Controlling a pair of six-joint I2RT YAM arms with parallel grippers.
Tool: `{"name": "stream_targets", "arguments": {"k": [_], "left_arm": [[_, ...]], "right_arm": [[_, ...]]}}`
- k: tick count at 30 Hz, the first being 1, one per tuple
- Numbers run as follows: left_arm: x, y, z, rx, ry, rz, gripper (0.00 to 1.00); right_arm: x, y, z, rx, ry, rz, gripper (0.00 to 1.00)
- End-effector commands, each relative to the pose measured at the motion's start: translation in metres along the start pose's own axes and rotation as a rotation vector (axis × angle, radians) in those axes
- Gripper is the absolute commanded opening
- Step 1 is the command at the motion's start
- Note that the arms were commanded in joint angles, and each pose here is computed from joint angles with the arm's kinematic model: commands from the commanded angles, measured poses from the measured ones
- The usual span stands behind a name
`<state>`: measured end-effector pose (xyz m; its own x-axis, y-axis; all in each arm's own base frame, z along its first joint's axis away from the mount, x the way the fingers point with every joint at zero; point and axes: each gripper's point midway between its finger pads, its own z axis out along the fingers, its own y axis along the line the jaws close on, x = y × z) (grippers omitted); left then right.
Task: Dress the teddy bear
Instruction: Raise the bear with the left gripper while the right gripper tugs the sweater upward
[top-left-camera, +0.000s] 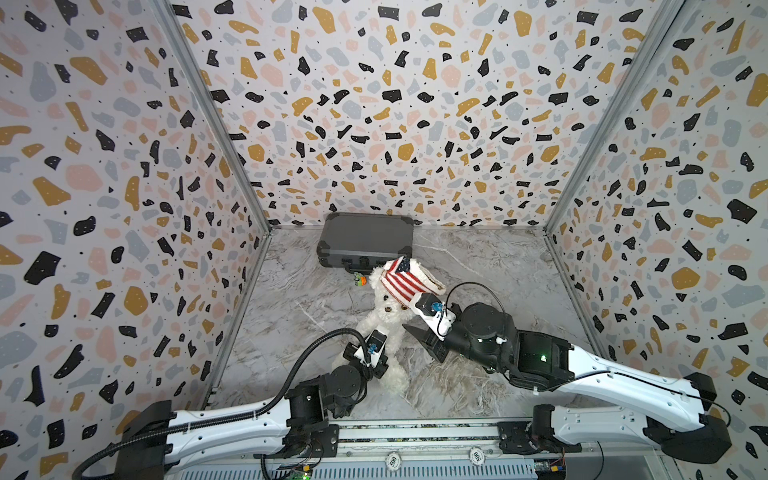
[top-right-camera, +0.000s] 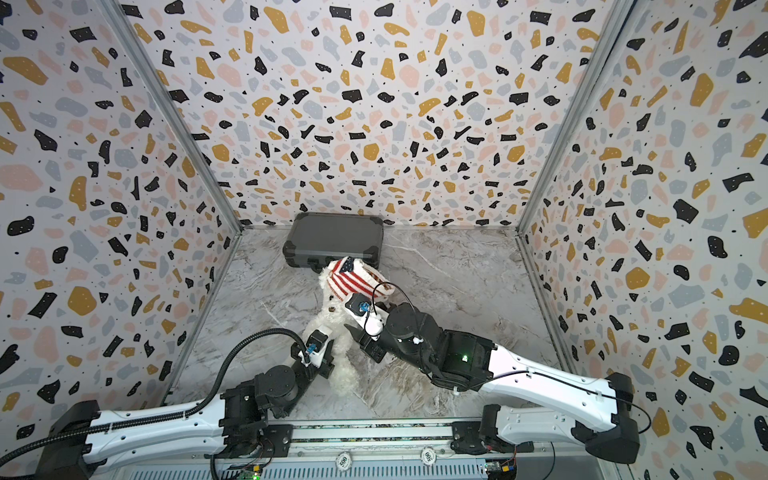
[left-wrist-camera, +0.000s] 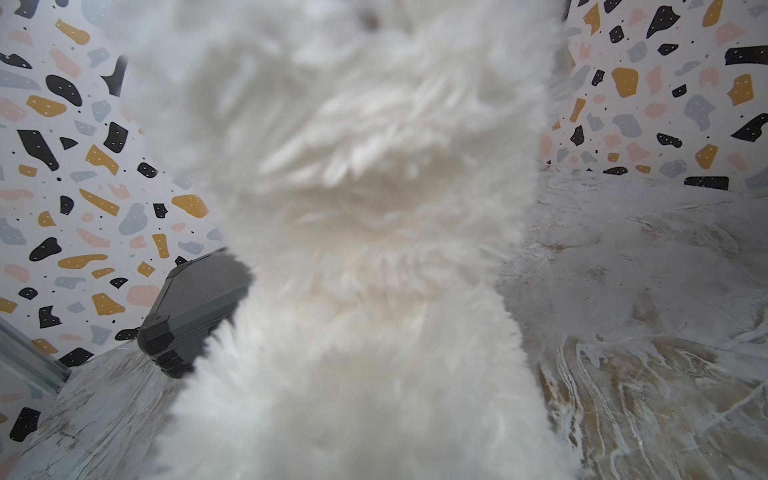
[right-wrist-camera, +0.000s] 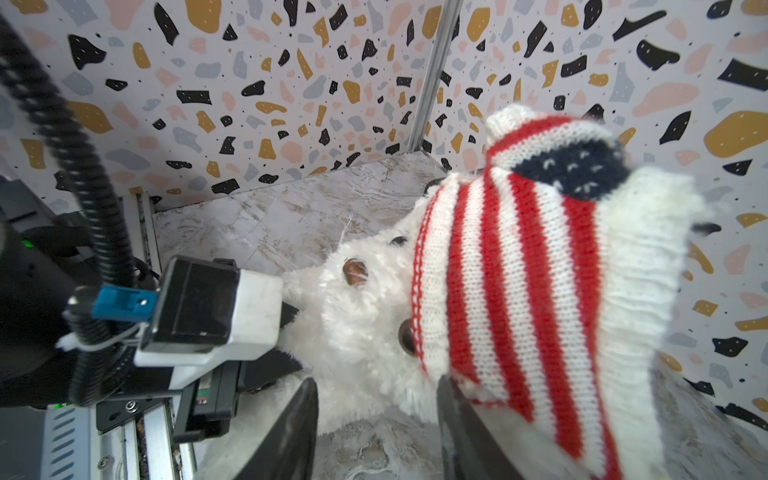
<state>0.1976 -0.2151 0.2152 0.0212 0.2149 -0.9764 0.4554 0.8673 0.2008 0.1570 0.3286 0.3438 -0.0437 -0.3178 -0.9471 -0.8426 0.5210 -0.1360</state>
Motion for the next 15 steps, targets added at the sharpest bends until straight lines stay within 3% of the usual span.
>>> {"name": "stream_targets", "arguments": {"k": [1,8,11,15], "left_arm": [[-0.016,0.008,-0.003,-0.033,-0.059,-0.057,0.00],[-0.018,0.009,-0.004,-0.032,-0.064,-0.059,0.00],[-0.018,0.010,-0.005,-0.029,-0.065,-0.058,0.00],[-0.017,0.010,-0.005,-0.029,-0.066,-0.058,0.00]], "right_arm": [[-0.033,-0.010,-0.026,0.014,-0.106,0.017,0.53],[-0.052,-0.026,-0.046,0.064,-0.158,0.042,0.55],[-0.056,-0.053,-0.051,0.136,-0.152,0.111,0.51],[-0.062,-0.089,-0.052,0.111,-0.141,0.229,0.45]]}}
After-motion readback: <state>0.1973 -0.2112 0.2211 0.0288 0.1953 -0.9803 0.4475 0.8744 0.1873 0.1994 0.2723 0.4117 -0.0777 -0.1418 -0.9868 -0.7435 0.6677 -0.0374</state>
